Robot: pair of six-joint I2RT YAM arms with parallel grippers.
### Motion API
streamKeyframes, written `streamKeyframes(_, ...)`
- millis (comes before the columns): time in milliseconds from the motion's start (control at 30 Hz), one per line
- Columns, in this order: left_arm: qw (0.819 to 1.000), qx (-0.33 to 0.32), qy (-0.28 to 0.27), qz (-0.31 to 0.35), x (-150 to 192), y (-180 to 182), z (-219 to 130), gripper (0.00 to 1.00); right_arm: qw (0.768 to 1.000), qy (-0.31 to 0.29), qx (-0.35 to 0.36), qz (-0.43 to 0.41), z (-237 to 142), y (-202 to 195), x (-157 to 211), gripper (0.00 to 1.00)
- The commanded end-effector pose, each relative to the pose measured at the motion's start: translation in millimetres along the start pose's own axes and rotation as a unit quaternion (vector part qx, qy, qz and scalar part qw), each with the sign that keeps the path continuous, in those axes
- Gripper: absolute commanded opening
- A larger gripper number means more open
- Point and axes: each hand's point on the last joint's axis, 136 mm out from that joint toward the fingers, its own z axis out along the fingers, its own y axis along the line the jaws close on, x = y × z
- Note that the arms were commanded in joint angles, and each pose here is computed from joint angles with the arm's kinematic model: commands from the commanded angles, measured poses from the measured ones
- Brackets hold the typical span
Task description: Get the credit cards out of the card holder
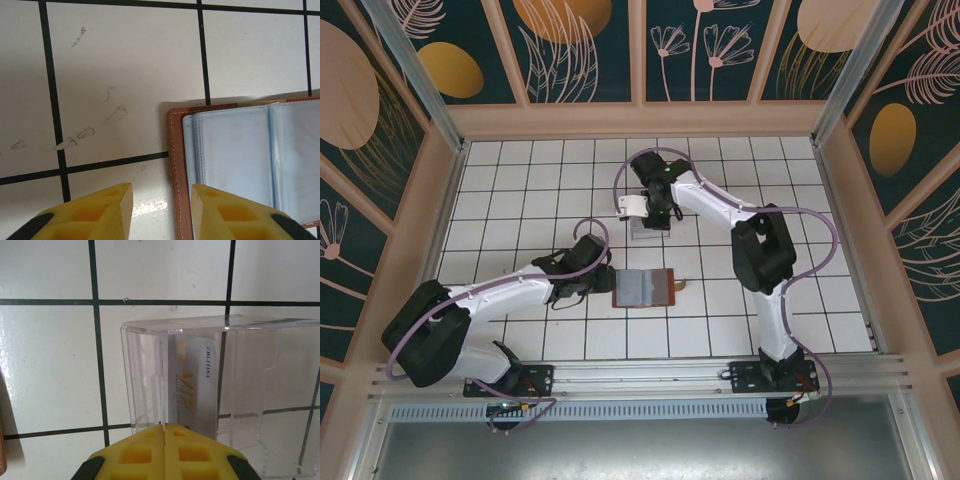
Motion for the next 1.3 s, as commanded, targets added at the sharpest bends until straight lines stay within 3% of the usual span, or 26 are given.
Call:
streamKeyframes(0, 1.0, -0.008, -0.002, -0.005, 1, 4, -3, 0.37, 1.0, -0.009, -0.014, -0.019, -2, 7, -14, 0.0)
streamKeyframes(633, 1.0, -0.01, 0.0, -0.002, 2, 5, -2, 0.37, 0.999, 0.006, -0.04, 0.007, 19, 0, -12, 0.0)
streamKeyframes(833, 1.0, -0.013, -0.001, -0.004, 3, 7, -2, 0.38, 1.0, 0.007, -0.009, 0.023, 18, -16, -10, 0.22)
streamKeyframes(1267, 1.0, -0.013, 0.002, -0.004, 4, 7, -1, 0.38, 0.997, 0.014, 0.074, 0.03, 6, -46, -5, 0.28)
